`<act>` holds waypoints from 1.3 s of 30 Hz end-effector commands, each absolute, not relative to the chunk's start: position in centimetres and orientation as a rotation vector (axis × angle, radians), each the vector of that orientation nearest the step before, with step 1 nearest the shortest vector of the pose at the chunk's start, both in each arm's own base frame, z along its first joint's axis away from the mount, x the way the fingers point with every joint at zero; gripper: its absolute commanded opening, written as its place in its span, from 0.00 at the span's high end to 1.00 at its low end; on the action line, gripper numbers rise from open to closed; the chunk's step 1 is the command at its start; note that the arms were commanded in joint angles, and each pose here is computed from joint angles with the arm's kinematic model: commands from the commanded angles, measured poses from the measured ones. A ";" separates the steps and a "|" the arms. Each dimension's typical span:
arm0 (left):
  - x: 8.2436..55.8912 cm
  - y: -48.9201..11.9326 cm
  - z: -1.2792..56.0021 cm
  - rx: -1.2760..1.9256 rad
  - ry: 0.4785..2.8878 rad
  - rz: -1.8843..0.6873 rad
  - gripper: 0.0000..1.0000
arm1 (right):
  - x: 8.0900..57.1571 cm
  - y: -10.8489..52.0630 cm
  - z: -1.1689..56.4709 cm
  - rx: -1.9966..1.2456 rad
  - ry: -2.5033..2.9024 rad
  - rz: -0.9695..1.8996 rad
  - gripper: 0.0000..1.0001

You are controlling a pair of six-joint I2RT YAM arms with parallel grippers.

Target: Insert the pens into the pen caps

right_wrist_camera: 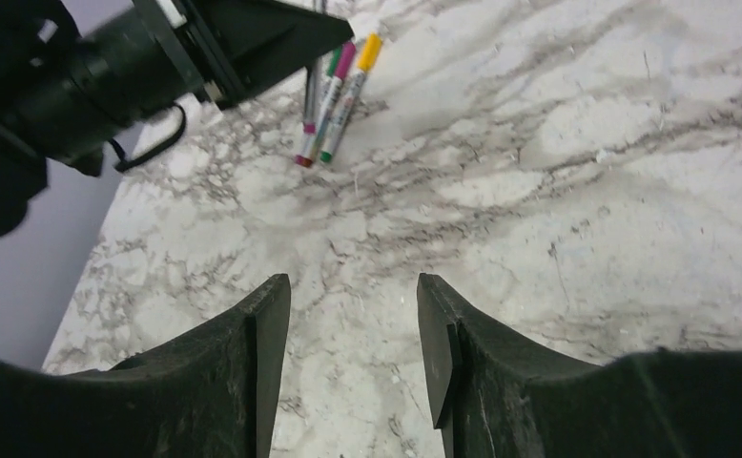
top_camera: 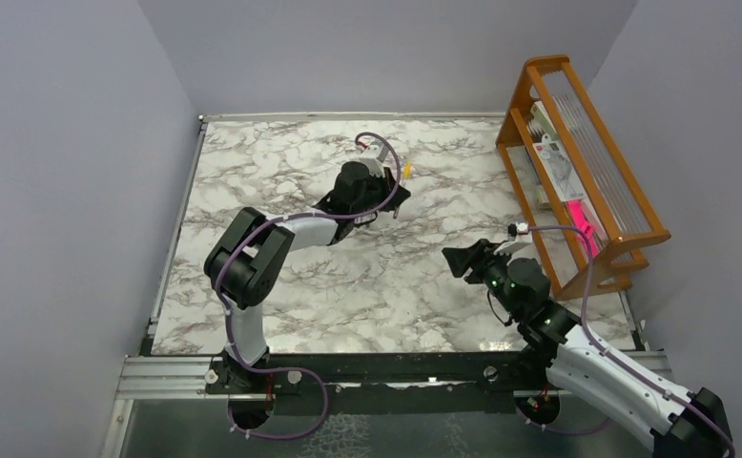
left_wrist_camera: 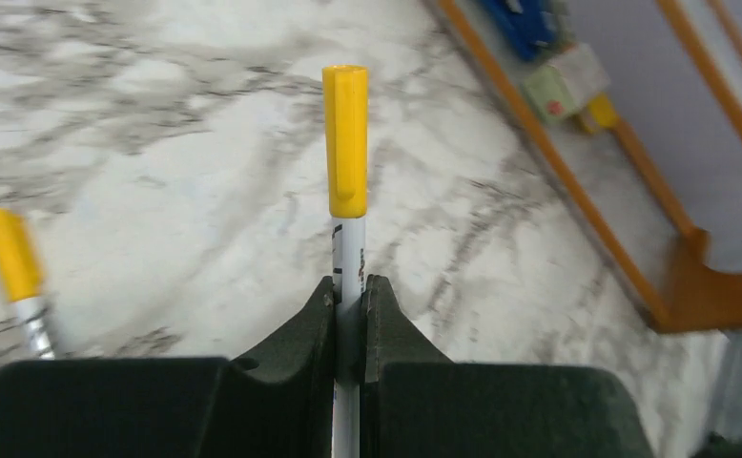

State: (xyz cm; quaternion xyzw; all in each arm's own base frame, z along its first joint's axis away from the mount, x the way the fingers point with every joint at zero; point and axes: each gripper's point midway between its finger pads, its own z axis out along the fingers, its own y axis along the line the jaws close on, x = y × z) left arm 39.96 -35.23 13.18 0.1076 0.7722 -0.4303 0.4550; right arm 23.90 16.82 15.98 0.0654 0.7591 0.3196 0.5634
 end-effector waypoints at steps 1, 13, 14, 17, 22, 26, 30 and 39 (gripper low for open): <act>43.2 -29.7 10.6 0.148 2.082 -0.546 1.00 | 23.5 16.4 13.1 0.188 1.865 0.726 0.50; 43.7 -28.9 6.9 0.181 2.255 -0.258 1.00 | 23.8 17.3 11.6 0.162 1.906 0.730 0.55; 43.6 -28.8 6.6 0.177 2.268 -0.245 1.00 | 23.8 17.3 11.5 0.163 1.909 0.730 0.55; 43.8 -28.8 6.4 0.156 2.284 -0.220 0.99 | 23.7 17.3 11.2 0.167 1.914 0.727 0.56; 44.1 -28.9 4.9 0.155 2.330 -0.181 0.95 | 23.7 17.2 10.9 0.163 1.916 0.724 0.57; 44.5 -29.0 4.3 0.150 2.345 -0.162 0.93 | 23.6 17.3 10.3 0.162 1.928 0.721 0.58; 45.1 -29.0 4.4 0.146 2.342 -0.138 0.88 | 23.6 17.4 9.7 0.170 1.946 0.723 0.58; 45.2 -28.7 3.0 0.143 2.376 -0.094 0.84 | 23.5 17.4 8.5 0.185 1.977 0.719 0.58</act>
